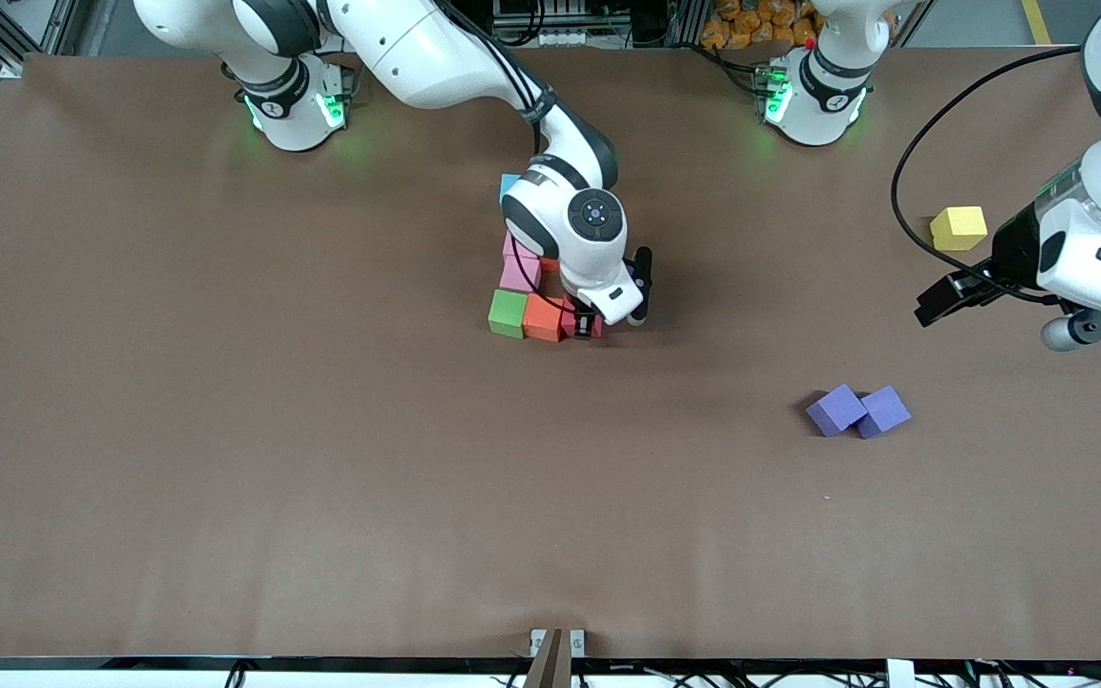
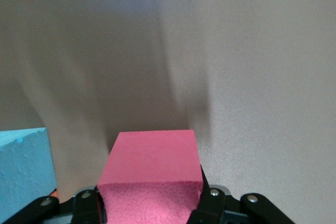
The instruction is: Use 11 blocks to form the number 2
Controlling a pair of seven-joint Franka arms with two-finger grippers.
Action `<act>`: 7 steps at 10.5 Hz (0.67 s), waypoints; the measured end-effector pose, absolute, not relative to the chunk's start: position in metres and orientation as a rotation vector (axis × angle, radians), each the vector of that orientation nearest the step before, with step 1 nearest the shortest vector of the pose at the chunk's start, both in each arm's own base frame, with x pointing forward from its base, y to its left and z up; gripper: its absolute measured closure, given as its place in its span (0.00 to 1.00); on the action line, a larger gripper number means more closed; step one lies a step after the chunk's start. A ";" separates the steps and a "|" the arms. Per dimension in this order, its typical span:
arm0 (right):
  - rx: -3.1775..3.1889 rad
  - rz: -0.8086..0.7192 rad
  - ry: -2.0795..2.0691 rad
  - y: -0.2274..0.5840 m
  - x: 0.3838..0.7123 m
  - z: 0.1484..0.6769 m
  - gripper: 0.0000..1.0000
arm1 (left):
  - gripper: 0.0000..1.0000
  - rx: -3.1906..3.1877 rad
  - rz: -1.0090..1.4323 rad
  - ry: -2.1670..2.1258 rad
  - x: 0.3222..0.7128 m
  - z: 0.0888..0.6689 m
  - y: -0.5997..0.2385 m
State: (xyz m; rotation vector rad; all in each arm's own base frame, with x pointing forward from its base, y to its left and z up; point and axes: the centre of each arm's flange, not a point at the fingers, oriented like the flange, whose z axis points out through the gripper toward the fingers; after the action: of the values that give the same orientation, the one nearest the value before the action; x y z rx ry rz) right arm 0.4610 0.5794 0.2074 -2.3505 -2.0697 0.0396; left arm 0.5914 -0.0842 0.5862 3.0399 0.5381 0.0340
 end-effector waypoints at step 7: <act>-2.429 0.048 -1.981 0.581 0.459 0.203 0.00 | 0.20 3.038 0.033 0.540 0.591 0.586 -0.084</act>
State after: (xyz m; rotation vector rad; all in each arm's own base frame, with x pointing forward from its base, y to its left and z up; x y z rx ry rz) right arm 0.4585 0.5806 0.2026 -2.4294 -1.9809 0.0482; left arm 0.5914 -0.0838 0.5863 3.0375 0.5397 0.0331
